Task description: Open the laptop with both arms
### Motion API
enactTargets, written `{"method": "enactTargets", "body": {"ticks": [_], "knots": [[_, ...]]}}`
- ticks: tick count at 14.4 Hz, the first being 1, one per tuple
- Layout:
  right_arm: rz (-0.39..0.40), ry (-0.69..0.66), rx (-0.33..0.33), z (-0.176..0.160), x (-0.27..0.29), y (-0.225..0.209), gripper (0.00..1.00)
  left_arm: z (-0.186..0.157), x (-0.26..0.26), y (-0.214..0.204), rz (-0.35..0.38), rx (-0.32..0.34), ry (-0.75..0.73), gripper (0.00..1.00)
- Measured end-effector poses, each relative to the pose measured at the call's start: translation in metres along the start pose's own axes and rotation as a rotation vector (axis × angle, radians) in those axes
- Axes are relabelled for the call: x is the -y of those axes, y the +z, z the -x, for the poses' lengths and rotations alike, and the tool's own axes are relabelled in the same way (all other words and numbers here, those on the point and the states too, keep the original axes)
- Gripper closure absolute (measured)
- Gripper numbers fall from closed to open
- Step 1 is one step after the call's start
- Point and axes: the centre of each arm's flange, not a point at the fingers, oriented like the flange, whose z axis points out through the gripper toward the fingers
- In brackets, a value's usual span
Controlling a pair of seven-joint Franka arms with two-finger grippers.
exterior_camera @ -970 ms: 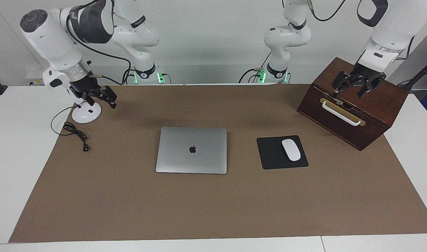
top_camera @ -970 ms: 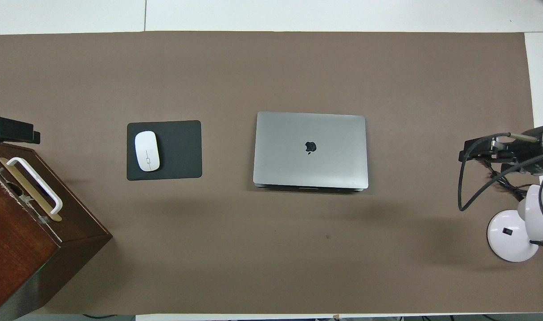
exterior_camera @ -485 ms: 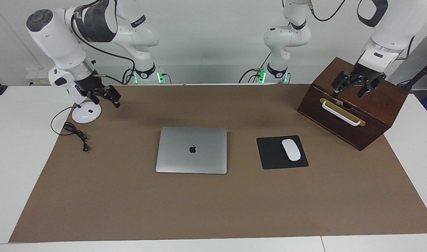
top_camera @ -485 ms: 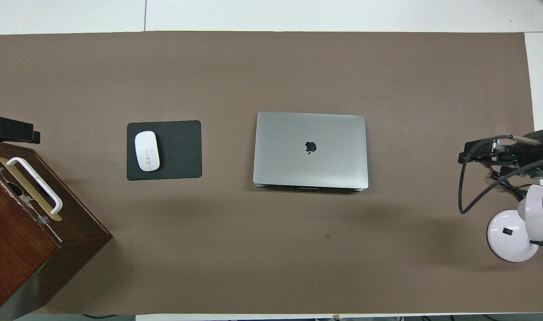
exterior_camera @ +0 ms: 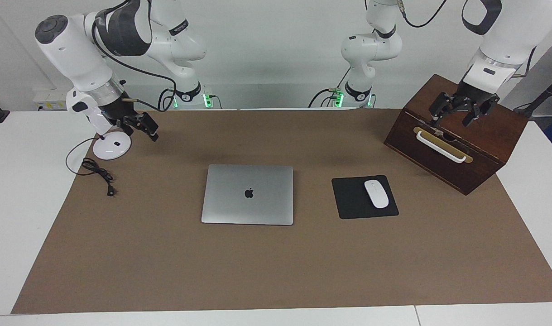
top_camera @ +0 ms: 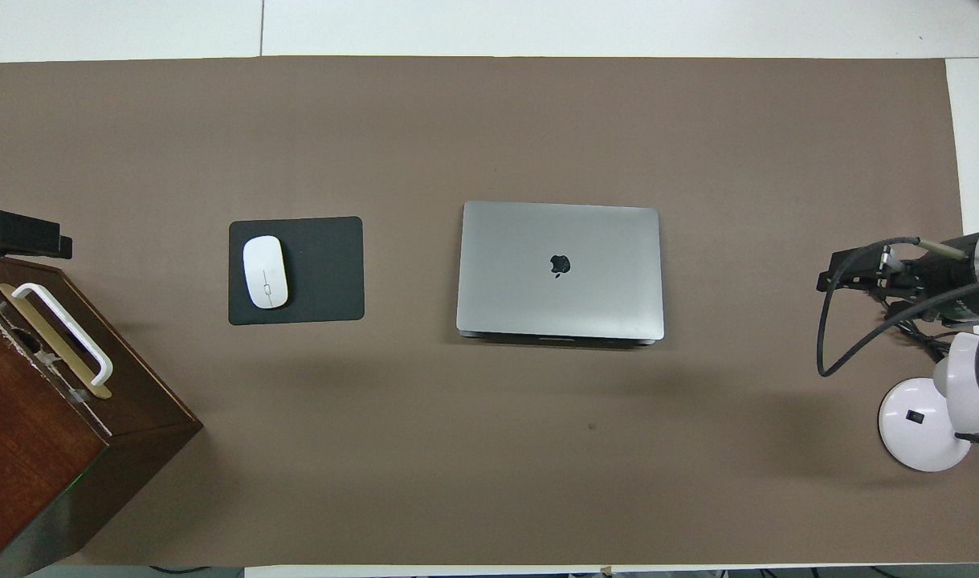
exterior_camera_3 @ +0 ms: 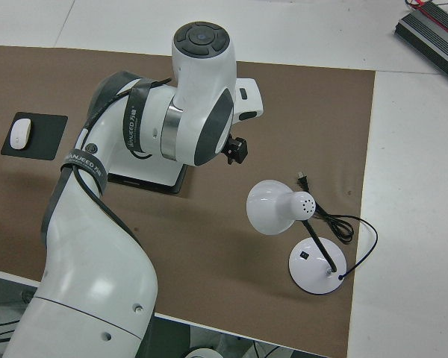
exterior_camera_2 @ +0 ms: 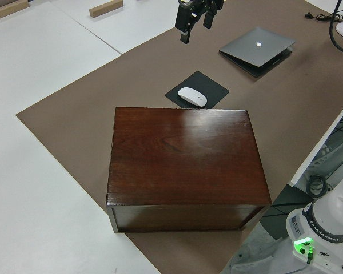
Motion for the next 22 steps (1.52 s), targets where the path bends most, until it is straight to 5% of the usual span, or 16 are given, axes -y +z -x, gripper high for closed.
{"method": "enactTargets", "body": {"ticks": [8, 16, 17, 22], "knots": [[-0.152, 0.28, 0.008, 0.023, 0.036, 0.042, 0.0, -0.002, 0.005, -0.001, -0.001, -0.018, -0.014, 0.0], [-0.239, 0.409, 0.018, 0.054, 0.062, 0.059, 0.0, -0.006, 0.002, -0.003, -0.002, -0.052, -0.037, 0.92], [-0.253, 0.424, 0.013, 0.057, 0.063, 0.061, 0.0, -0.009, 0.001, -0.005, -0.002, -0.07, -0.036, 0.99], [-0.31, 0.513, -0.012, 0.076, 0.069, 0.076, 0.0, -0.025, -0.003, -0.008, 0.033, -0.183, -0.04, 0.99]]}}
